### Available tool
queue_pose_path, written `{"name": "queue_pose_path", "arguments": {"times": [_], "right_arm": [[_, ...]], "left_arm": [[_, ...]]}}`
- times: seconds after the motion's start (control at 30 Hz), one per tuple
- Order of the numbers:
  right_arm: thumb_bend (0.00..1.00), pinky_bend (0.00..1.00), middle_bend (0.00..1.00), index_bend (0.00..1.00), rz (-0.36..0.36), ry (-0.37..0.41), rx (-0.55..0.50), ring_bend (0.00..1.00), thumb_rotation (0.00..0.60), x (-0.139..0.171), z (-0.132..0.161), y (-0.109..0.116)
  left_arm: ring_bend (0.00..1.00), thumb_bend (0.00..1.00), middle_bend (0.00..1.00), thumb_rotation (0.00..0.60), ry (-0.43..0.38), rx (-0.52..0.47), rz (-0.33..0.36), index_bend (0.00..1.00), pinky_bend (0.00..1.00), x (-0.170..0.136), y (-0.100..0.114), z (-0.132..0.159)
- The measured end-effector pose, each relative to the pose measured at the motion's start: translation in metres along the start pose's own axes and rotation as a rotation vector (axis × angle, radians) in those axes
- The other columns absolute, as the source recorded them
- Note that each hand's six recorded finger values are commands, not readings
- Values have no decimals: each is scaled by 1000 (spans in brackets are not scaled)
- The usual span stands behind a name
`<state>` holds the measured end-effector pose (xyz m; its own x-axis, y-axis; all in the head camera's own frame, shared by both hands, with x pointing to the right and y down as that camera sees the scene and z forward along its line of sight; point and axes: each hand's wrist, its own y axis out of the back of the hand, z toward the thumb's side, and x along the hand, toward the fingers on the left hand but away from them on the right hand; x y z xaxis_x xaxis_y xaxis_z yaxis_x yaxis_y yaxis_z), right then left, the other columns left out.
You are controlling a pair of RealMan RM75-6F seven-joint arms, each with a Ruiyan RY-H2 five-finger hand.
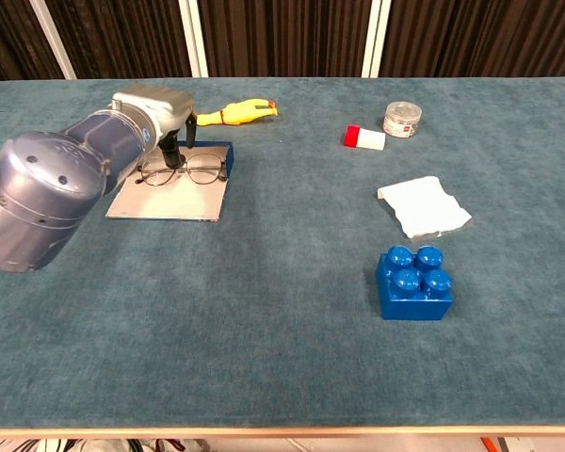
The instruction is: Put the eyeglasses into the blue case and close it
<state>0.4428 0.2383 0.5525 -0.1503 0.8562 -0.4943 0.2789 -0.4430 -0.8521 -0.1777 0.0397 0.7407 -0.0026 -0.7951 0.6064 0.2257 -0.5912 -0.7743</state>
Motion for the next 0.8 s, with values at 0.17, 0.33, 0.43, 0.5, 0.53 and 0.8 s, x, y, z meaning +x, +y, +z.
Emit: {"name": "queue_pose_path", "arguments": {"times": [0.17, 0.33, 0.43, 0.5, 0.53, 0.8], "right_arm": [[39, 190, 0, 24, 4, -2, -3, 55, 600, 0, 0, 0], [46, 190, 0, 24, 0, 2, -10, 55, 600, 0, 1, 0], [46, 190, 0, 24, 2, 0, -10, 55, 600, 0, 1, 0], [47, 190, 0, 24, 3, -1, -10, 55, 600, 0, 1, -1], [49, 190, 0, 24, 3, -1, -9, 55, 600, 0, 1, -1], [56, 190, 0, 25, -1, -10, -13, 55, 600, 0, 0, 0]], "left_arm": [[13, 419, 69, 600, -52, -31, 35, 215, 197, -17, 11, 0], [322, 419, 246, 600, -92, -70, 55, 210, 580, -42, 13, -17], [451, 420, 413, 600, -116, -116, 45, 213, 665, -58, 9, -28], [506, 422, 563, 600, -129, -145, 30, 215, 679, -66, 6, -35], [531, 428, 620, 600, -135, -164, 16, 213, 686, -71, 3, -39], [677, 477, 782, 600, -120, -207, -48, 127, 779, -79, -18, -61]]}}
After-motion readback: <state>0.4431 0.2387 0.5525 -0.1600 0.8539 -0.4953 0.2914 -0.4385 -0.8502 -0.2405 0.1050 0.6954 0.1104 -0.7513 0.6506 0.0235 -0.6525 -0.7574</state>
